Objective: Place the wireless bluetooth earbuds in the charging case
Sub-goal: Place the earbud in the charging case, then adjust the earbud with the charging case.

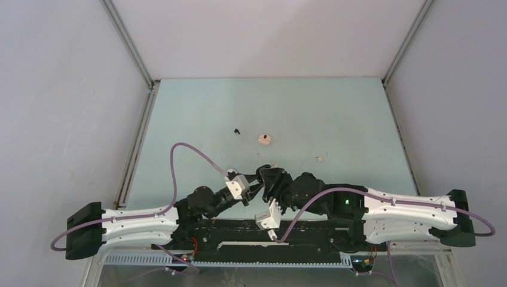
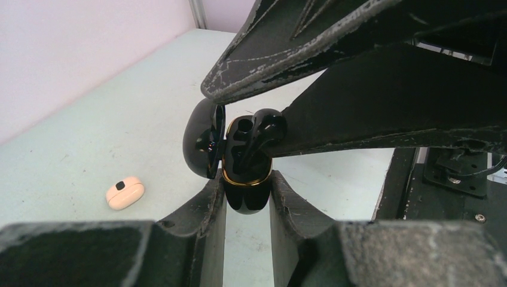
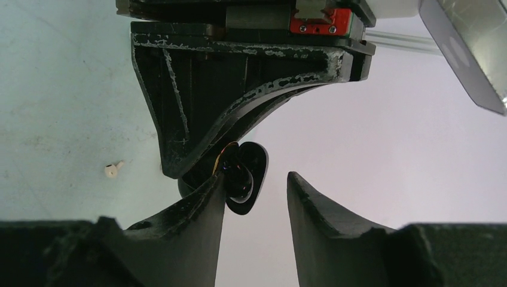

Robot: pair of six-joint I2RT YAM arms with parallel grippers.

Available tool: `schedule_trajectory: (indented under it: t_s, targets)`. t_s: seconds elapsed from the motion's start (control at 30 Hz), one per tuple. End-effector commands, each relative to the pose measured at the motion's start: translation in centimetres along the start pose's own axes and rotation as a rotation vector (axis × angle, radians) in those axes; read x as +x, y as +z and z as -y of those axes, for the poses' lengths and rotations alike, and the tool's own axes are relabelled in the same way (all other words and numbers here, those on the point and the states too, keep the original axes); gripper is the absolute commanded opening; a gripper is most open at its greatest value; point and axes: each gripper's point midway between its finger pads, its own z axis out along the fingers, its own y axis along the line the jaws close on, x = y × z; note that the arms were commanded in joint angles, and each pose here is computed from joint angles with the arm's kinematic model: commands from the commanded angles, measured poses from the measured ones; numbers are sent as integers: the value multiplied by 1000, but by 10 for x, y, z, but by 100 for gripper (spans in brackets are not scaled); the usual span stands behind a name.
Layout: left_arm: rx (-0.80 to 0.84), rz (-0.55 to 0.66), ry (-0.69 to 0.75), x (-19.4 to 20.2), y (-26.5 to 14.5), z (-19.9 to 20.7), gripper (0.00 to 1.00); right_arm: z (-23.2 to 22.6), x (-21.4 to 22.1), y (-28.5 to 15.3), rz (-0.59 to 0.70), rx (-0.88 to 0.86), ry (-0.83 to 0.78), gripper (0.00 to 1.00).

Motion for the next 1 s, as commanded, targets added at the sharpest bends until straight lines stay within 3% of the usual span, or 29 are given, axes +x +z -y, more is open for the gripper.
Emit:
schedule_trajectory:
  t_s: [0.0, 0.37, 0.83, 0.97]
  targets:
    - [14, 112, 14, -33, 3, 2, 3, 3, -3, -1, 15, -55, 59, 45]
    - [26, 110, 32, -32, 0, 6, 3, -6, -2, 0, 15, -187, 150, 46]
    - [21, 119, 30, -32, -5, 5, 4, -12, 0, -4, 12, -389, 332, 56]
    - [27, 116, 30, -31, -5, 6, 4, -8, -6, -6, 41, -448, 404, 63]
